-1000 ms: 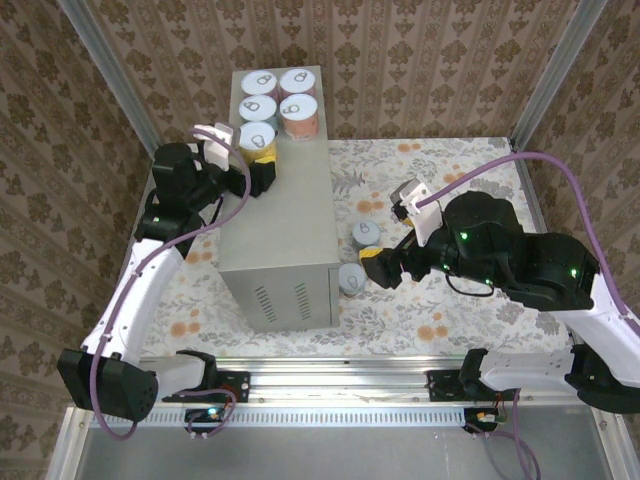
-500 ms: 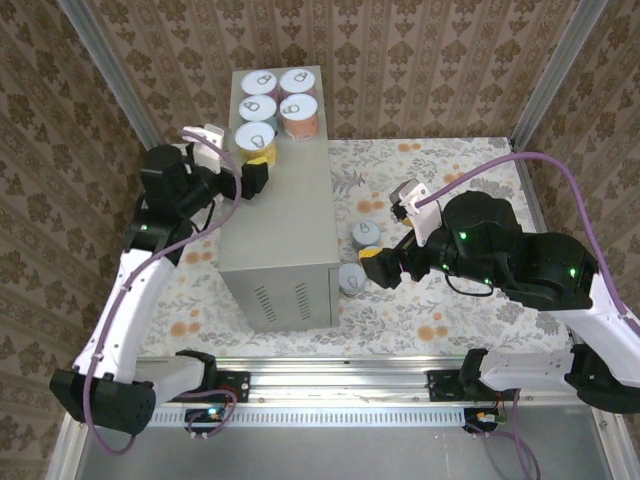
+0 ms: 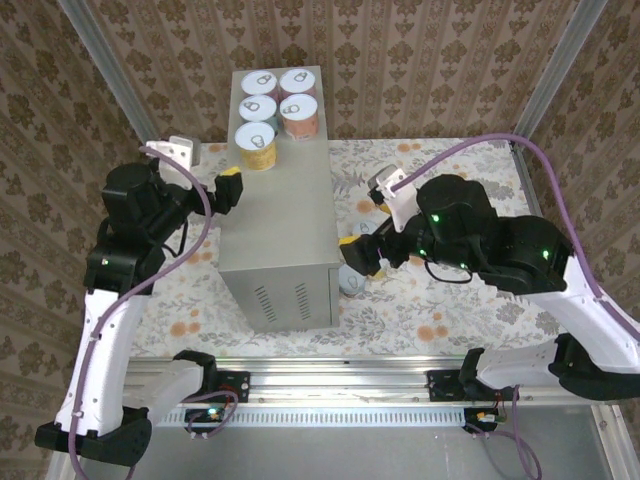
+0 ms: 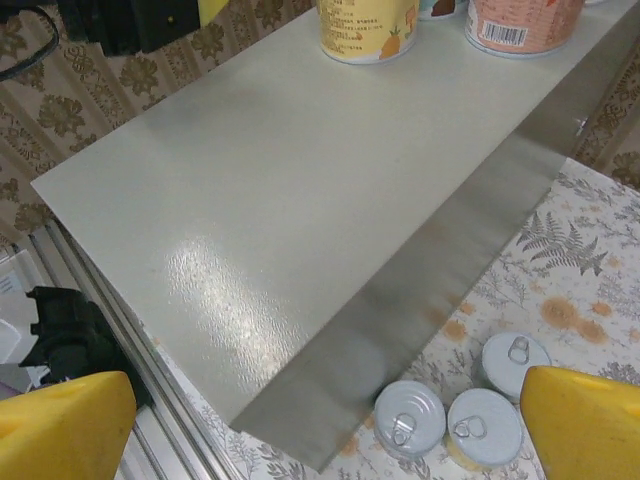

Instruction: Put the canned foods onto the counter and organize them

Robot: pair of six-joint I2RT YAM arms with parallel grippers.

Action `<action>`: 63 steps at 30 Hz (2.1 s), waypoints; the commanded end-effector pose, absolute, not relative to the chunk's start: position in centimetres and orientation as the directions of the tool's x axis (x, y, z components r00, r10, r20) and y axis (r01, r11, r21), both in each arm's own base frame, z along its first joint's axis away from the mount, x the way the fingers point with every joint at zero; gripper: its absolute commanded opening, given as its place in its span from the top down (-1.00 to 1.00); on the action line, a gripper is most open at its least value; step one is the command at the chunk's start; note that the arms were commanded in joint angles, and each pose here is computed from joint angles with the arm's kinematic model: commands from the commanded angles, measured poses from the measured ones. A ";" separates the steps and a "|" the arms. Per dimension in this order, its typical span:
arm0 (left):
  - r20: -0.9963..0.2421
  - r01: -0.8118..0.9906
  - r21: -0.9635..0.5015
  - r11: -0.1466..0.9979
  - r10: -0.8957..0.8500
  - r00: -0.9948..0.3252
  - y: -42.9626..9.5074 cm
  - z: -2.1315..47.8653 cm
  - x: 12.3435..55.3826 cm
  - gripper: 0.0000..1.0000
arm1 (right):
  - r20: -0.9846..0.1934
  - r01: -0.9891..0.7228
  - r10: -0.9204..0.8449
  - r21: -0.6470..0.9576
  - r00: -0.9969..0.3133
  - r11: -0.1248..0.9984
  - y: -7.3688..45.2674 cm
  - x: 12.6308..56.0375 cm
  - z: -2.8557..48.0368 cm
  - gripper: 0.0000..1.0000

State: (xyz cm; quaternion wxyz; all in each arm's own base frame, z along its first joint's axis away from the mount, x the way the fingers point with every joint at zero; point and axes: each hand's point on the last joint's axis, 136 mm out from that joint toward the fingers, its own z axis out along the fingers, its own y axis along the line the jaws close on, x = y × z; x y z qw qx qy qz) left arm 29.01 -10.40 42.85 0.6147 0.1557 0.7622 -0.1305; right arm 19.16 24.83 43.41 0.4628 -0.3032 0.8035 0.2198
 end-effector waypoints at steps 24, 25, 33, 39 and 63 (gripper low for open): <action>-0.917 0.205 0.019 0.979 0.099 -0.385 -6.6 38.8 35.8 -1.00 | -0.894 -0.598 -0.174 0.122 -0.412 0.792 24.7 21.0 43.3 -1.00; -0.916 0.205 0.008 0.979 0.090 -0.391 -6.5 38.6 36.2 -1.00 | -0.895 -0.599 -0.172 0.124 -0.412 0.791 24.7 20.9 43.3 -1.00; -0.903 0.227 -0.061 0.972 0.043 -0.427 -6.5 37.4 38.5 -1.00 | -0.896 -0.597 -0.171 0.122 -0.410 0.793 24.3 20.8 42.8 -1.00; -0.897 0.253 -0.082 0.964 0.039 -0.441 -7.2 37.0 39.2 -1.00 | -0.897 -0.597 -0.167 0.125 -0.410 0.792 24.2 20.8 42.6 -1.00; -0.889 0.293 -0.090 0.952 0.056 -0.455 -9.0 36.4 39.9 -1.00 | -0.898 -0.590 -0.155 0.133 -0.411 0.796 23.2 20.4 42.1 -1.00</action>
